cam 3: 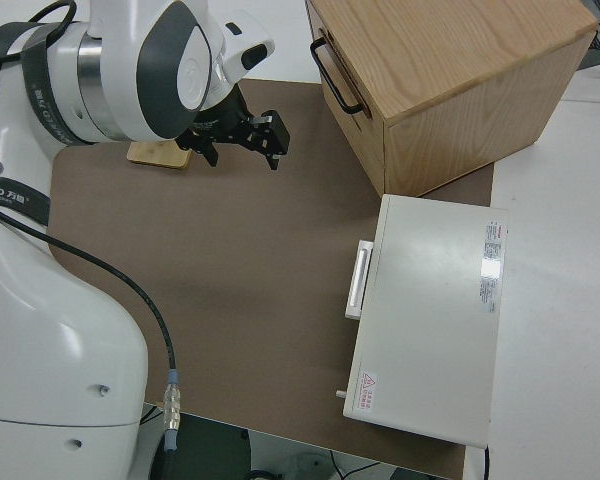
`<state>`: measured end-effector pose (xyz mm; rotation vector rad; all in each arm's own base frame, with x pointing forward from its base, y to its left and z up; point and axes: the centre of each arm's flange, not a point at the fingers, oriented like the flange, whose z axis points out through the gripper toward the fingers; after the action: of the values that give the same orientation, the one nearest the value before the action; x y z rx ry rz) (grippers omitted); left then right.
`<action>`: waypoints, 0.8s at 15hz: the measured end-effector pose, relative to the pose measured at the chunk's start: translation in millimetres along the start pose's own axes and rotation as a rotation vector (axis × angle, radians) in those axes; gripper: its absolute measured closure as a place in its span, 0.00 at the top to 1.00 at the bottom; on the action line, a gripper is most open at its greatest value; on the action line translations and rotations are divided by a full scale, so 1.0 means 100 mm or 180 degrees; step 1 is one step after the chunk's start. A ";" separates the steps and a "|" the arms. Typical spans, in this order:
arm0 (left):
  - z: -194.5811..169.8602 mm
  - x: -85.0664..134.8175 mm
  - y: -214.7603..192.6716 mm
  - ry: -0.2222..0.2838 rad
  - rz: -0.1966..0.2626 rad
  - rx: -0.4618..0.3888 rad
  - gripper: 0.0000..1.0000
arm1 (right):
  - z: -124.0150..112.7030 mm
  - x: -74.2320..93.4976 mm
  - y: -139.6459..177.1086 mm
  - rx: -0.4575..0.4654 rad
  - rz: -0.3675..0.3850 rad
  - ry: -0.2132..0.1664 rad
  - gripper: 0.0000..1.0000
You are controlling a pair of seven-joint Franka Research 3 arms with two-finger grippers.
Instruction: Pick gray plate from low plate rack and place it on table with left arm
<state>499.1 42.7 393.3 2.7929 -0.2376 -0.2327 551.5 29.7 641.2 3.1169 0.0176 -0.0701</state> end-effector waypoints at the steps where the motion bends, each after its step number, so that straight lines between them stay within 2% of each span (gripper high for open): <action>1: -0.12 0.02 0.07 0.0018 -0.0027 0.0061 1.00 | 0.00 0.00 0.00 0.0000 0.0000 0.0000 0.99; 7: -0.86 0.18 0.58 0.0169 -0.0347 0.0424 1.00 | 0.00 0.00 0.00 0.0000 0.0000 0.0000 0.99; 12: -1.43 0.24 0.83 0.0448 -0.0533 0.0688 1.00 | 0.00 0.00 0.00 0.0000 0.0000 0.0000 0.99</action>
<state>538.2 4.9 550.8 3.0303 0.0063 -0.0506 551.5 29.7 641.2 3.1169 0.0176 -0.0701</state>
